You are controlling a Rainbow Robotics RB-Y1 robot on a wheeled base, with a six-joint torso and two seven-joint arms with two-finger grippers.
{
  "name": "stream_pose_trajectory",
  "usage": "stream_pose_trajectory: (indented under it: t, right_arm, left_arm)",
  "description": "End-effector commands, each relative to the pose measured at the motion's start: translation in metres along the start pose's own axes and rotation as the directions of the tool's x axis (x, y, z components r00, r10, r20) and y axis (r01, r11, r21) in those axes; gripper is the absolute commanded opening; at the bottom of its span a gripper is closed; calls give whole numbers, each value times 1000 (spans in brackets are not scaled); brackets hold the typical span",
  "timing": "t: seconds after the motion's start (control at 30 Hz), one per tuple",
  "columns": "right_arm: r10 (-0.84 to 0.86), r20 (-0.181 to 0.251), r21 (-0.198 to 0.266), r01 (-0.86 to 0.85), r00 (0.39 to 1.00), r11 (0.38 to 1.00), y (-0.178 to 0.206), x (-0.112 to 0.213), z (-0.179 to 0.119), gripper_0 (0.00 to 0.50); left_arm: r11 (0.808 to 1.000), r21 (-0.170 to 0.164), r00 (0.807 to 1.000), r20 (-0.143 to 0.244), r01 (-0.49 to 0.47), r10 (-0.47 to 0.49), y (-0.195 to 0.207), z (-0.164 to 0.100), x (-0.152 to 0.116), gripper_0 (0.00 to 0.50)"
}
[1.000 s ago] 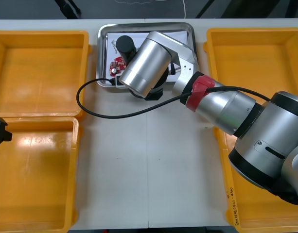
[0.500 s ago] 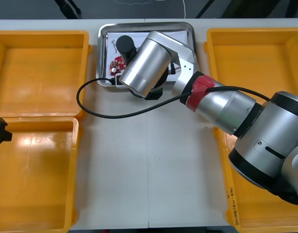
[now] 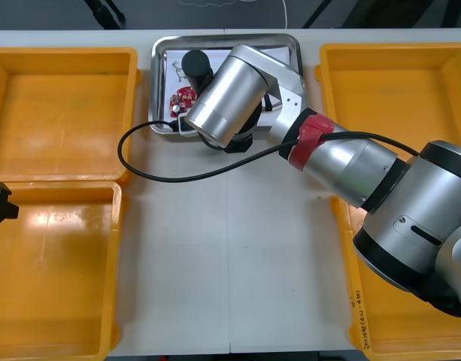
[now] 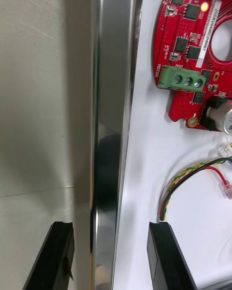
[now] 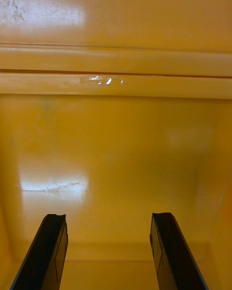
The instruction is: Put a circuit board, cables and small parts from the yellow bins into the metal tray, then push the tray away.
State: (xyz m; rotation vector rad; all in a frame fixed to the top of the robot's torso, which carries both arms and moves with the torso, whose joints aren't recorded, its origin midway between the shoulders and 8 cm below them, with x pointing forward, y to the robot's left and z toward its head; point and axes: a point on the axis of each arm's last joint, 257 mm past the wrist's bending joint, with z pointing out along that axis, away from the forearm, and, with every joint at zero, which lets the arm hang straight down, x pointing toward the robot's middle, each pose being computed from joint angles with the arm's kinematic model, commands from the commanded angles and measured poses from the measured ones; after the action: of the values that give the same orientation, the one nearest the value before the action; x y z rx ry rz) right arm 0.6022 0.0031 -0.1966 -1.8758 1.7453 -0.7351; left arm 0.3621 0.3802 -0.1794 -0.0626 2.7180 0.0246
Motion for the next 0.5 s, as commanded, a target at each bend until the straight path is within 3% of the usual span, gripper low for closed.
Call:
stream_pose_trajectory:
  t: [0.03,0.27,0.5]
  right_arm:
    - [-11,57,38,9,998,999,-32,-25,-31,461]
    - [-16,66,17,15,998,1000,-30,-29,-43,470]
    - [11,95,-53,-6,995,999,-22,-31,-58,472]
  left_arm:
    - [999,-43,1000,19,-2,2,15,-13,-1,500]
    - [999,-43,1000,19,-2,2,15,-13,-1,500]
    - [999,-43,1000,19,-2,2,15,-13,-1,500]
